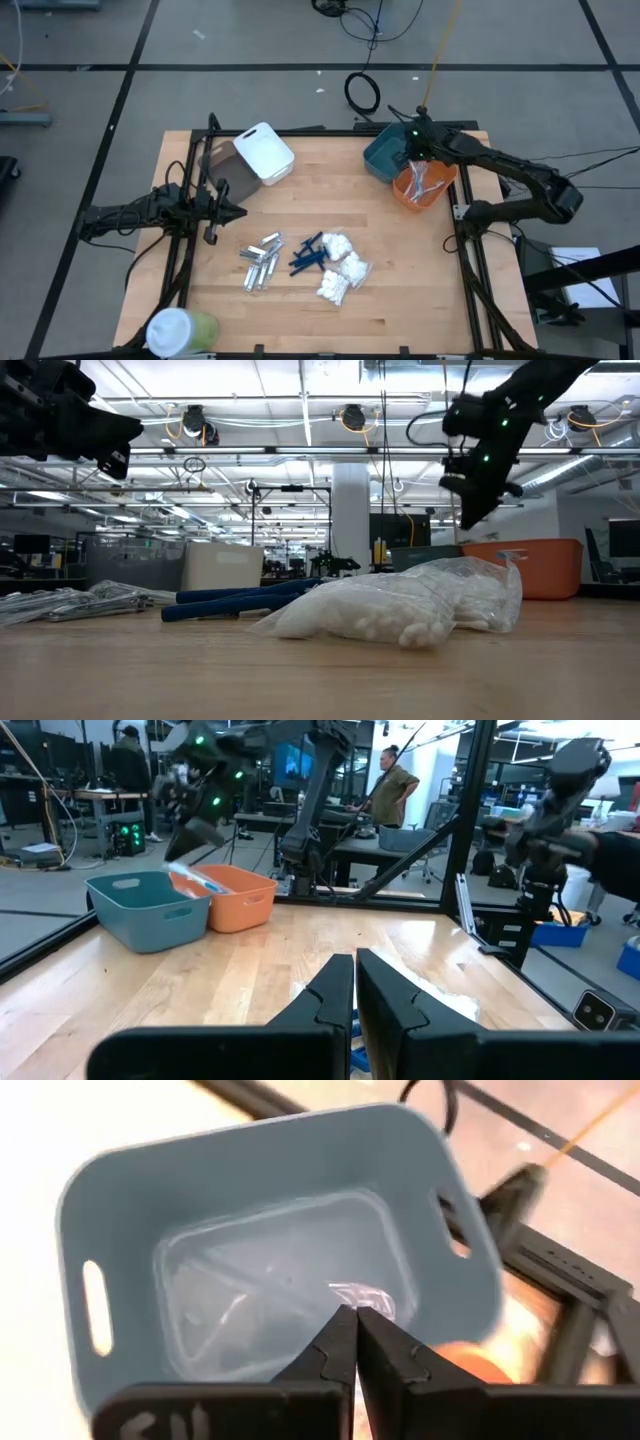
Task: Pick & Place Travel size toiletries
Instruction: Put the blue toothbrush into the orange bin, then put the top cotton pack into the green bin
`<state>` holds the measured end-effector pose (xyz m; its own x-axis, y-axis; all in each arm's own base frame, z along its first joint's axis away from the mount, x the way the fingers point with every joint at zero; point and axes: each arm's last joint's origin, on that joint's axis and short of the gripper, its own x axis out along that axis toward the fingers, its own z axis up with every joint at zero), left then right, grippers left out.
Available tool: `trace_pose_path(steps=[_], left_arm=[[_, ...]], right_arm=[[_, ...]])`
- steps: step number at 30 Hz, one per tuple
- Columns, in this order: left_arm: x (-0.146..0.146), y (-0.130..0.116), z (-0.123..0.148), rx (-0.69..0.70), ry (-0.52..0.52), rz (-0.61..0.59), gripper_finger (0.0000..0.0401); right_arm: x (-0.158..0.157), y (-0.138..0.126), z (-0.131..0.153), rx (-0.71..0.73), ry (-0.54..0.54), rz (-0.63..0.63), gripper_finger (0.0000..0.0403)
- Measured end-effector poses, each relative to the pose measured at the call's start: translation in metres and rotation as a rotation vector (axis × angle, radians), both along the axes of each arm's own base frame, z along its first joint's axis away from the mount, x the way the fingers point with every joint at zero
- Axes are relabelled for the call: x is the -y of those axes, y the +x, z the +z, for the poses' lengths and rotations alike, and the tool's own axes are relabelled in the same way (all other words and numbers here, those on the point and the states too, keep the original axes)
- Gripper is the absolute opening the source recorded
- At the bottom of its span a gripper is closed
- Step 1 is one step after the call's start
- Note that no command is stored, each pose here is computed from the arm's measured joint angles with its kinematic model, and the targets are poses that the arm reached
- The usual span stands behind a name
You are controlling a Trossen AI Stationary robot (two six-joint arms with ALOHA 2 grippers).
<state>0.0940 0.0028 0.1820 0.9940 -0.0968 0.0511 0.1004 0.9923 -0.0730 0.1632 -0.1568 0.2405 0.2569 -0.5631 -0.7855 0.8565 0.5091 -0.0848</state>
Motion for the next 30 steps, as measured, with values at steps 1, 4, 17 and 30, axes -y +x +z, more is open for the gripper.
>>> trace_pose_path(steps=[1,4,17,30], left_arm=[[0.000,0.000,0.000,0.000,0.000,0.000,0.0015],[0.000,0.000,0.000,0.000,0.000,0.000,0.0015],[0.000,0.000,0.000,0.000,0.000,0.000,0.0015],[0.000,0.000,0.000,0.000,0.000,0.000,0.0015]], right_arm=[[-0.006,-0.003,0.005,-0.001,-0.013,-0.018,0.0000],[-0.024,-0.014,0.017,-0.022,-0.059,-0.079,0.0000],[-0.068,-0.049,0.000,-0.053,0.093,-0.205,0.0001],[-0.066,-0.045,-0.014,-0.044,0.071,-0.168,0.0133]])
